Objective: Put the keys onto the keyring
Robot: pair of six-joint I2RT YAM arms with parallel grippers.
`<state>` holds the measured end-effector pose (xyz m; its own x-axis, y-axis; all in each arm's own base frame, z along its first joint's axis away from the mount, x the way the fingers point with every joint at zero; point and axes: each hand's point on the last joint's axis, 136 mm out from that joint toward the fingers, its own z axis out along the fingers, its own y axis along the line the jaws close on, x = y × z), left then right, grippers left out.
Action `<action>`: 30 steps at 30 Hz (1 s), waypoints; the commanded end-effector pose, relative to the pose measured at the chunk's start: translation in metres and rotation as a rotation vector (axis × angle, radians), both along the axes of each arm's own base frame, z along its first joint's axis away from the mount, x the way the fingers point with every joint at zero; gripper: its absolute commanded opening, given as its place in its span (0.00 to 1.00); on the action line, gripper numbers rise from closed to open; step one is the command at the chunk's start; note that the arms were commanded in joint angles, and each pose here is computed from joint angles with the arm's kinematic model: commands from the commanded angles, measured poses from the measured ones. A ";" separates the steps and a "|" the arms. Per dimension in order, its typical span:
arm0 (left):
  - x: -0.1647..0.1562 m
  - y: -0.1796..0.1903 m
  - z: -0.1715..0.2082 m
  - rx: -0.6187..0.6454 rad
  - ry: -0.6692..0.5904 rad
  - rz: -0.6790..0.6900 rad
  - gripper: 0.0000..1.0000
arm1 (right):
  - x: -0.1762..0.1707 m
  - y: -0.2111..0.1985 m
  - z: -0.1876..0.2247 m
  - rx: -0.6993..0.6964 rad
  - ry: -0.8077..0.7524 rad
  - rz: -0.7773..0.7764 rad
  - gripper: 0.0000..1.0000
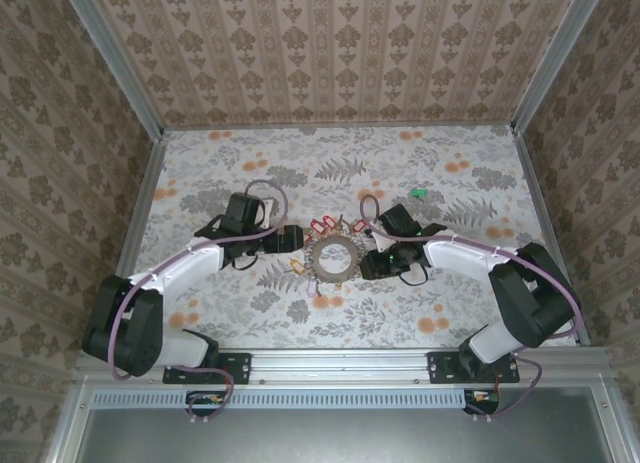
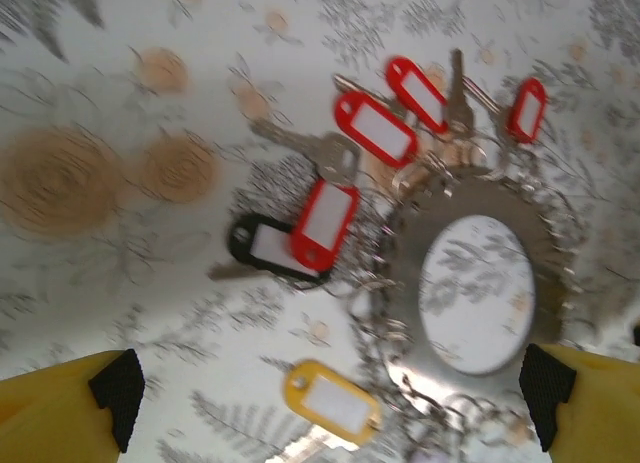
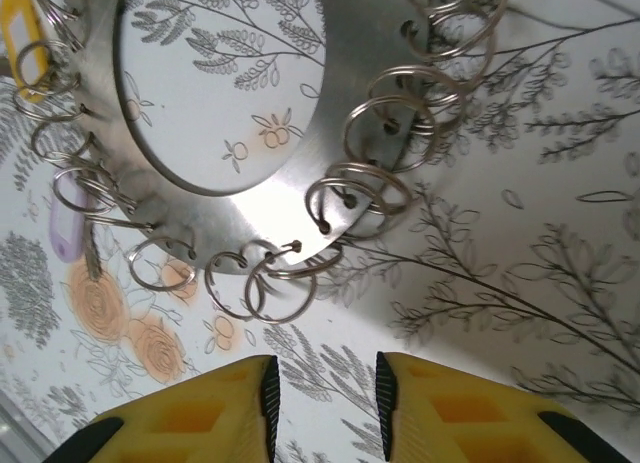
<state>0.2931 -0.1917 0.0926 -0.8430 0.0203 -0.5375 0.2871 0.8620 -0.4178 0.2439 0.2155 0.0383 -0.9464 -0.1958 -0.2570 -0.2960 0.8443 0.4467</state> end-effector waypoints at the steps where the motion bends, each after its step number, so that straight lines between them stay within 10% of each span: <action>1: 0.025 -0.003 0.034 0.011 -0.282 -0.005 1.00 | -0.010 0.015 -0.006 0.097 0.086 -0.076 0.34; 9: 0.008 -0.002 0.047 -0.040 -0.393 -0.022 1.00 | -0.018 0.015 -0.008 0.183 0.444 -0.549 0.34; 16: -0.006 -0.010 0.054 -0.101 -0.444 -0.089 1.00 | -0.012 -0.002 -0.006 0.283 0.431 -0.855 0.31; 30: -0.017 -0.022 0.060 -0.088 -0.473 -0.154 1.00 | 0.011 0.017 -0.015 0.439 0.560 -1.014 0.28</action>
<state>0.2771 -0.2118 0.1425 -0.5404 0.0499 -0.8399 0.5559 0.7705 -0.3120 0.2488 0.2310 0.0233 -0.6807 0.6545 0.3291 0.6794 0.3959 0.6179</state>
